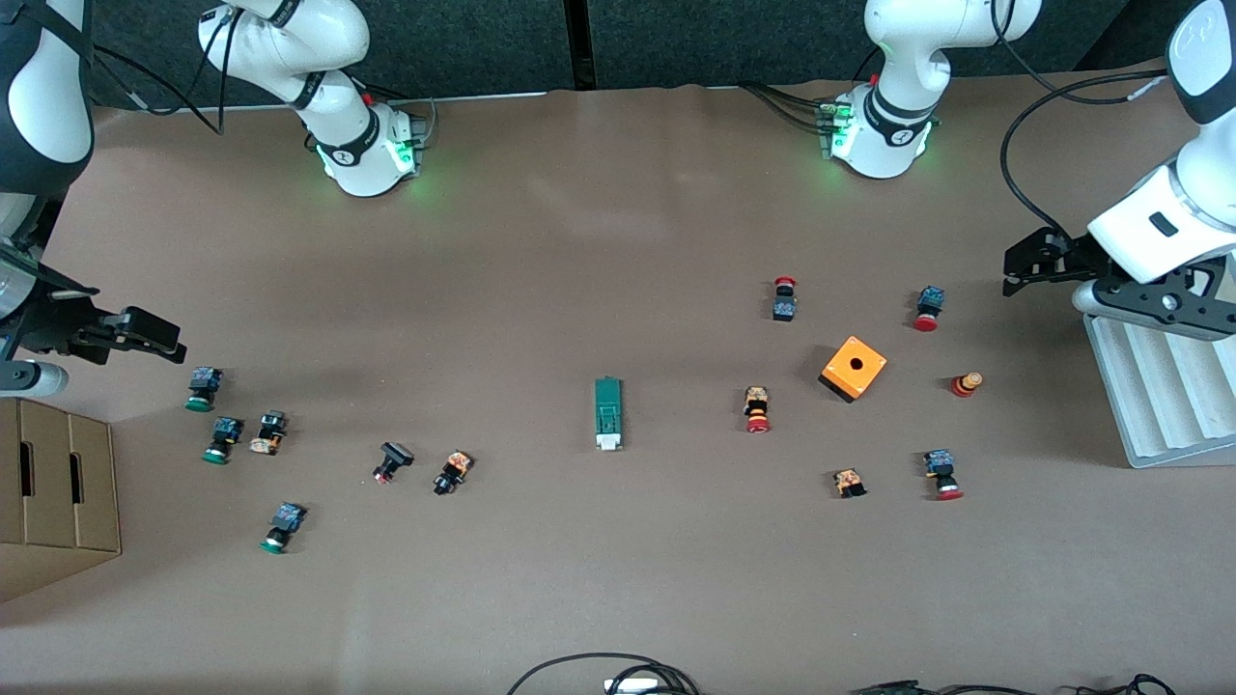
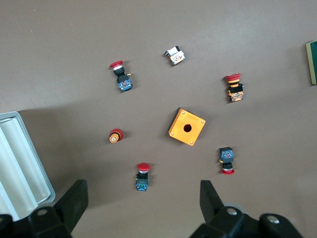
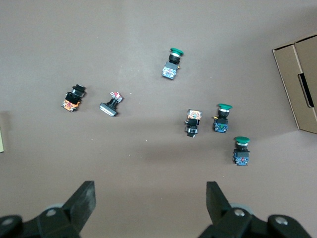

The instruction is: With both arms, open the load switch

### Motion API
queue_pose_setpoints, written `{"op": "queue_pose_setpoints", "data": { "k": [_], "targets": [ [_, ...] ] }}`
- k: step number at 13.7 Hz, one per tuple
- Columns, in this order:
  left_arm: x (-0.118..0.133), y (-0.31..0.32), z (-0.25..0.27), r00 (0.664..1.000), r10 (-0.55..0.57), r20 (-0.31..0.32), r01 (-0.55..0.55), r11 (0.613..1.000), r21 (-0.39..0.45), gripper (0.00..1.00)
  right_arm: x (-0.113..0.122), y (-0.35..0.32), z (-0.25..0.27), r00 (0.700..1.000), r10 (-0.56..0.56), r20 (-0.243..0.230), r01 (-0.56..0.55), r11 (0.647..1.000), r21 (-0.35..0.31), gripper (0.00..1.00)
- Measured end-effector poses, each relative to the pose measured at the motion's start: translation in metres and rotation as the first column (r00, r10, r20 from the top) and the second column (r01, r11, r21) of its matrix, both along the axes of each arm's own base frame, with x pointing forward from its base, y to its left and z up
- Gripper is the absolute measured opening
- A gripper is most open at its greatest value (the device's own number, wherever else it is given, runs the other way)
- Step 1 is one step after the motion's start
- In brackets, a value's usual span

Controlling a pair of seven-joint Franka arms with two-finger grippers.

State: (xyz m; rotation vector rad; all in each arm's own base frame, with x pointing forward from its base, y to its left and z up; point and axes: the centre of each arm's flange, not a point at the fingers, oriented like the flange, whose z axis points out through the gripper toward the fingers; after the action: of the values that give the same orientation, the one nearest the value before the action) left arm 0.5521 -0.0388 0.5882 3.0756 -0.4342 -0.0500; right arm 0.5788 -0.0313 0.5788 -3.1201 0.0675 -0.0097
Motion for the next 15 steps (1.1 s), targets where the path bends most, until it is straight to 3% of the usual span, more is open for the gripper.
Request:
{"op": "queue_pose_setpoints", "data": {
  "k": [15],
  "targets": [
    [-0.0001,0.0025,-0.0002,1.0,0.004,-0.003,-0.004,1.0,0.001,1.0,0.0038,0.0016,-0.0086,1.0,0.002,-0.013,-0.002,1.0,-0.001,1.0]
  ]
}}
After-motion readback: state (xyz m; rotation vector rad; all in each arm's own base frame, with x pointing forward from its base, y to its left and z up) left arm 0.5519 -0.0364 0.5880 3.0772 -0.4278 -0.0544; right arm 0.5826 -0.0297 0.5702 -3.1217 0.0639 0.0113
